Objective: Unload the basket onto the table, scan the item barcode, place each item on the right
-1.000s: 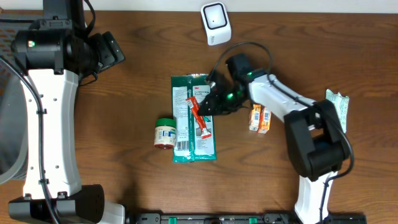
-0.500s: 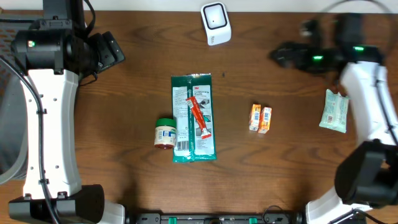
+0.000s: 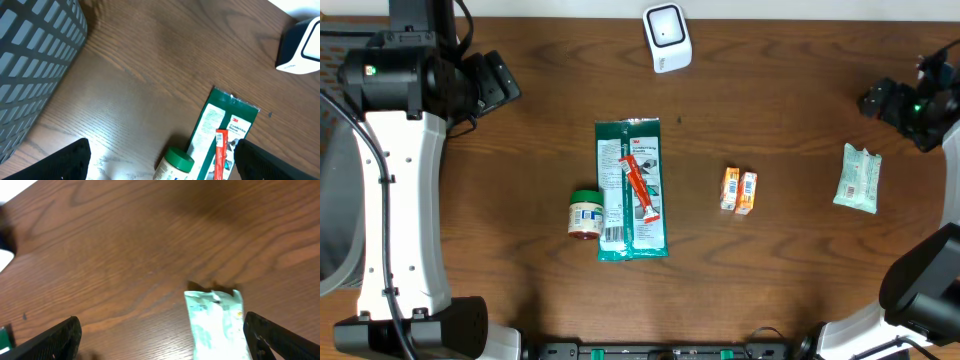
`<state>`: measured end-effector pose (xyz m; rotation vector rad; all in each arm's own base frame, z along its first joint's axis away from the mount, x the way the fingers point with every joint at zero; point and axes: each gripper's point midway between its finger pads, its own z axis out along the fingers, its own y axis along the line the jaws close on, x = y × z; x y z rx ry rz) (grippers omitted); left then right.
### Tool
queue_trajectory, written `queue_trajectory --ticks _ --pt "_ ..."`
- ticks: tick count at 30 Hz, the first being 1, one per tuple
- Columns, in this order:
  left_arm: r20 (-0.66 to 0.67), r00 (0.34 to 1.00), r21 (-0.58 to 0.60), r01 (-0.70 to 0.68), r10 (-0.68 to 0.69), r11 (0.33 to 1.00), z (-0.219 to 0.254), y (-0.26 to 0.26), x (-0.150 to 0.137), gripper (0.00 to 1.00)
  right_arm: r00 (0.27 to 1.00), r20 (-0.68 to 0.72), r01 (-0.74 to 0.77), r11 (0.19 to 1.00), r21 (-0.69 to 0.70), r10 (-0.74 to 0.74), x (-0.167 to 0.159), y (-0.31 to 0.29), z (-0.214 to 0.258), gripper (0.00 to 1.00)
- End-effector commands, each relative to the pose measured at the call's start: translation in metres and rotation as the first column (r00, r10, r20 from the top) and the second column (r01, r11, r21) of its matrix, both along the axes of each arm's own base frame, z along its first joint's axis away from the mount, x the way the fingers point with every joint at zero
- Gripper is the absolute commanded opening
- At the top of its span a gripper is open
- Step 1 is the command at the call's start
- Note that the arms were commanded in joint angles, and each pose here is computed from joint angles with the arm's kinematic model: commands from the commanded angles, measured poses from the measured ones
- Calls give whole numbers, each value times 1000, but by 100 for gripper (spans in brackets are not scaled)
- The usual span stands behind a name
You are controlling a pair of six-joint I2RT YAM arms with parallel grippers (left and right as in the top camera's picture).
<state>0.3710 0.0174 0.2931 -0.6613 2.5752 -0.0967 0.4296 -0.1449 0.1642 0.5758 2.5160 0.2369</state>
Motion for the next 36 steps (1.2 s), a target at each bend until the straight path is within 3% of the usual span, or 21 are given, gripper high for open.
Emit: queue_trajectory --ticks 1,13,14,17,23,26,28,31,34,36 --pt "2 1000 1 -14 14 1000 1 2 1 92 1000 -9 13 1000 -15 -13 -3 -8 -2 99" --pt "4 1000 7 -17 17 1000 1 3 1 92 1000 -10 10 1000 -15 -10 -3 -7 -2 99" --pt "14 1000 -2 -21 21 1000 2 2 3 99 1000 -10 10 1000 -15 -10 -3 -7 -2 99" --pt "78 995 -33 -58 60 998 10 1 17 98 1000 -10 10 1000 -15 -10 -3 -7 -2 99" --pt "-36 999 -205 20 -28 979 -10 -39 -2 98 1000 -9 10 1000 -15 -10 -3 -7 -2 99" --pt "-130 986 -227 77 -108 971 -35 -68 -18 75 1000 -10 10 1000 -15 -10 -3 -7 -2 99" --pt "-191 966 -228 128 -174 965 -55 -91 -29 65 1000 -10 10 1000 -15 -10 -3 -7 -2 99" --pt "-243 930 -228 223 -277 948 -83 -128 -43 65 1000 -10 10 1000 -15 -10 -3 -7 -2 99" --pt "-241 902 -223 308 -359 925 -100 -158 -50 87 1000 -10 10 1000 -15 -10 -3 -7 -2 99" --pt "-194 901 -225 344 -388 912 -102 -175 -43 84 1000 -10 10 1000 -15 -10 -3 -7 -2 99"
